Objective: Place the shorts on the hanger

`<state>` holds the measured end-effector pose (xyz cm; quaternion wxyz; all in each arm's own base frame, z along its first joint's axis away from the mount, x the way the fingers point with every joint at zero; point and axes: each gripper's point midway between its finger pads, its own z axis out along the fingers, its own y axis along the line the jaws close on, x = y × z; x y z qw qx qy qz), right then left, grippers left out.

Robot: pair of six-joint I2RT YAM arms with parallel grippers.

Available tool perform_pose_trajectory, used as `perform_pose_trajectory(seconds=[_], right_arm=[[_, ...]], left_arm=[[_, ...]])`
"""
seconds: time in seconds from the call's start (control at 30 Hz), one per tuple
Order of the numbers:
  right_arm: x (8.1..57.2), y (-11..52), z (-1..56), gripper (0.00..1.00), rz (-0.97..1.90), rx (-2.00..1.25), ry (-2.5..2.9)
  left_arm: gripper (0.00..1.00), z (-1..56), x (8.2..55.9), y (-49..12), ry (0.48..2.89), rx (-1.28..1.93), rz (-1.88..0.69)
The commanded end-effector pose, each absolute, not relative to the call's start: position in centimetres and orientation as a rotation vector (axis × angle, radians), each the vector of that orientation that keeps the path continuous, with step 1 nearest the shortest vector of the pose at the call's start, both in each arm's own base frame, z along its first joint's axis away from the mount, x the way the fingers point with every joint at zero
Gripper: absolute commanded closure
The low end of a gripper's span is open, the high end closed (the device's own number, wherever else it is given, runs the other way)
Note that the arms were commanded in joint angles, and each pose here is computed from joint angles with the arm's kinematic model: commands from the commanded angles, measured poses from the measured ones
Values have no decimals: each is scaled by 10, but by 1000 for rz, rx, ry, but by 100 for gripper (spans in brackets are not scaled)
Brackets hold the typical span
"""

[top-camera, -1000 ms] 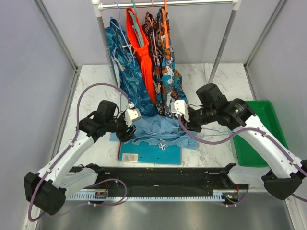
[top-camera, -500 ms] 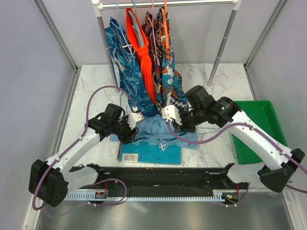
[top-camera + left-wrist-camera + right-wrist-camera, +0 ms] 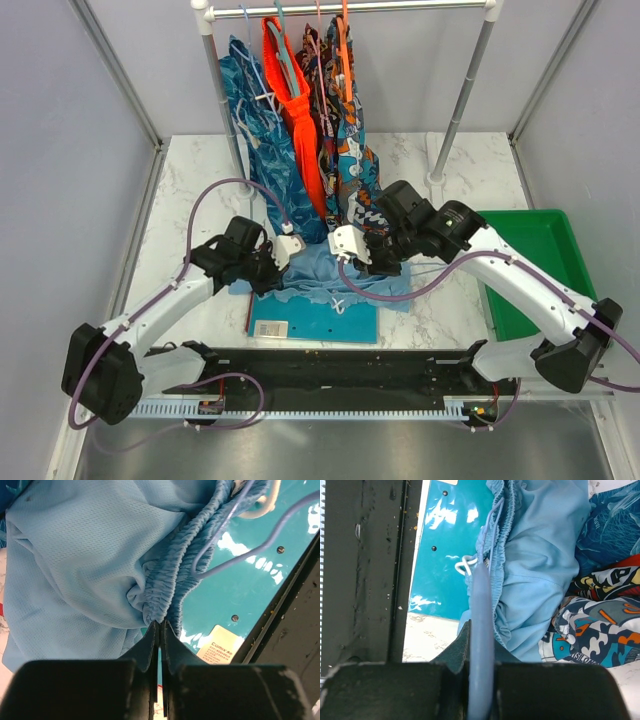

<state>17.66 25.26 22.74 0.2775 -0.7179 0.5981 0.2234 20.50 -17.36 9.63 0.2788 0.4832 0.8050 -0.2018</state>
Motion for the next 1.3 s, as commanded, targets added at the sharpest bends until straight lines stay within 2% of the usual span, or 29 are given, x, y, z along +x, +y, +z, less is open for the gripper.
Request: perform_pose_trajectory(seconds=[0.0, 0.23, 0.7, 1.13, 1.23, 1.27], right_arm=[[183, 259, 228, 100, 570, -1970, 1540], [192, 269, 242, 100, 564, -1985, 1486], [192, 308, 251, 100, 647, -1929, 1439], [197, 327, 234, 100, 704, -1794, 1398], [204, 325, 223, 100, 667, -1769, 1409], [204, 325, 219, 100, 661, -1764, 1408]], left_arm=[[98, 114, 200, -183, 2038, 1339, -591], [98, 128, 198, -183, 1961, 1376, -575], [98, 167, 194, -203, 1930, 1323, -708], [98, 184, 191, -214, 1920, 1273, -809], [67, 182, 188, -207, 1913, 1300, -783], [48, 181, 186, -202, 1910, 1315, -772]])
